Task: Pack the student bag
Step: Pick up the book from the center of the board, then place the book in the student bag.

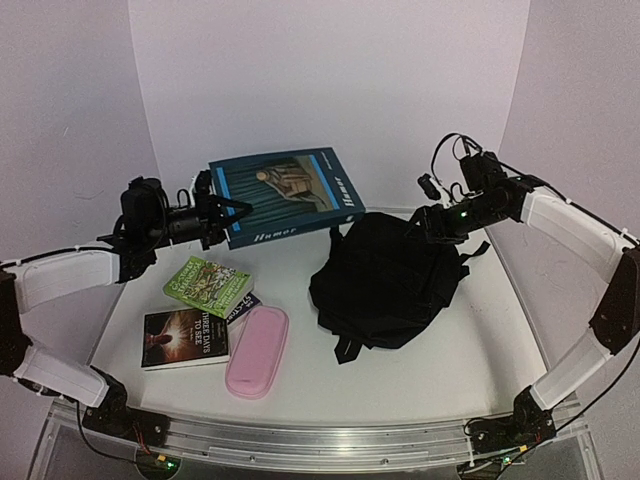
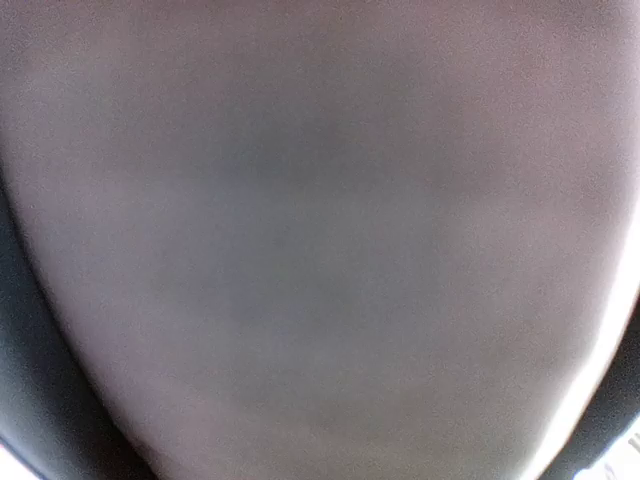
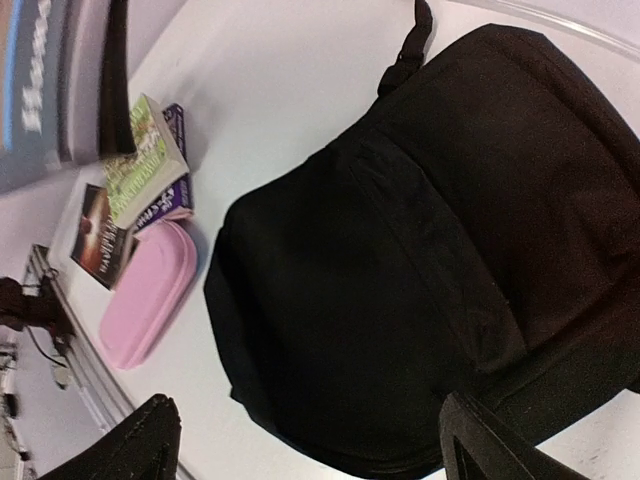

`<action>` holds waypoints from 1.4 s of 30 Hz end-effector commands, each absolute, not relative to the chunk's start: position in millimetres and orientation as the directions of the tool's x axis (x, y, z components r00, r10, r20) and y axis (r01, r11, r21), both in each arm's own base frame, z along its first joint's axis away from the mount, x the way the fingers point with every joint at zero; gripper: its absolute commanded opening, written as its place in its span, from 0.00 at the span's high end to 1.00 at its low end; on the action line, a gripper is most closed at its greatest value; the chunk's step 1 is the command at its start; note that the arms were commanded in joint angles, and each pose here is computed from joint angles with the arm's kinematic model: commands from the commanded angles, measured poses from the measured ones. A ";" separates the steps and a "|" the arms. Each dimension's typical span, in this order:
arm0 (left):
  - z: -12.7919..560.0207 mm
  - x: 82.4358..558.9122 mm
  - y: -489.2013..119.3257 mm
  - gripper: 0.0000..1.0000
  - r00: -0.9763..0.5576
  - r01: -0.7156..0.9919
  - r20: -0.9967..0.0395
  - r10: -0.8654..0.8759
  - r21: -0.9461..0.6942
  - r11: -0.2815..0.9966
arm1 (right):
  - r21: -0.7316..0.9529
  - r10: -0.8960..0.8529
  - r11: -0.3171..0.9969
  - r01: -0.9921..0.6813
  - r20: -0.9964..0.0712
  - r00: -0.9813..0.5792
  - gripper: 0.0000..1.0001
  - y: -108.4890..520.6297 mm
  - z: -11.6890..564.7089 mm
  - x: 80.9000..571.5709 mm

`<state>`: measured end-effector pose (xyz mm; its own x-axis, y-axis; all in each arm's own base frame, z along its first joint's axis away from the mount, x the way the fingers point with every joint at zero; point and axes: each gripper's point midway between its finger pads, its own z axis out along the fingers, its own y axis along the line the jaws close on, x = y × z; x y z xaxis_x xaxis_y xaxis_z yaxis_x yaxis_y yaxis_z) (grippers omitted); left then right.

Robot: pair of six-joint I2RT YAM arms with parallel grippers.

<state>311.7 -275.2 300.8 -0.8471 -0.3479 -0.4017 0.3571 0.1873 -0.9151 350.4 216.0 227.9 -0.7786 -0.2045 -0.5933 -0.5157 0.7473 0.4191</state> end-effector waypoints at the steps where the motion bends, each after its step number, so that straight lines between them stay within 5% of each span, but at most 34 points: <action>1: 328.4 317.1 -237.0 0.89 -0.709 0.376 -0.482 -0.515 -0.876 0.302 | 0.152 -0.434 0.770 -0.619 -0.586 -0.684 0.15 230.1 198.2 342.3; 8: 337.7 304.9 -201.0 0.88 -0.619 0.316 -0.486 -0.618 -0.874 0.370 | -0.245 -0.743 0.640 -0.728 -0.440 -0.505 0.36 266.5 147.0 346.8; 13: 344.3 296.7 -187.4 0.88 -0.583 0.300 -0.502 -0.639 -0.864 0.405 | -0.283 -0.811 0.565 -0.775 -0.362 -0.459 0.41 292.6 110.5 339.8; 20: 346.4 288.5 -177.2 0.88 -0.562 0.284 -0.517 -0.646 -0.854 0.436 | -0.248 -0.863 0.494 -0.834 -0.262 -0.433 0.37 307.8 63.3 316.4; 26: 341.2 288.8 -175.9 0.87 -0.565 0.270 -0.520 -0.641 -0.850 0.452 | -0.119 -0.845 0.497 -0.860 -0.292 -0.448 0.18 323.1 66.4 294.9; 37: 345.8 286.0 -171.9 0.87 -0.552 0.269 -0.530 -0.644 -0.844 0.463 | -0.113 -0.870 0.486 -0.867 -0.165 -0.465 0.19 314.4 16.4 292.3; 39: 344.9 284.9 -170.8 0.87 -0.552 0.264 -0.529 -0.644 -0.844 0.467 | -0.083 -0.868 0.488 -0.869 -0.155 -0.472 0.24 314.6 12.1 286.6; 42: 342.7 284.4 -169.6 0.87 -0.551 0.258 -0.527 -0.647 -0.845 0.469 | -0.128 -0.867 0.493 -0.861 -0.157 -0.473 0.47 311.2 16.9 295.2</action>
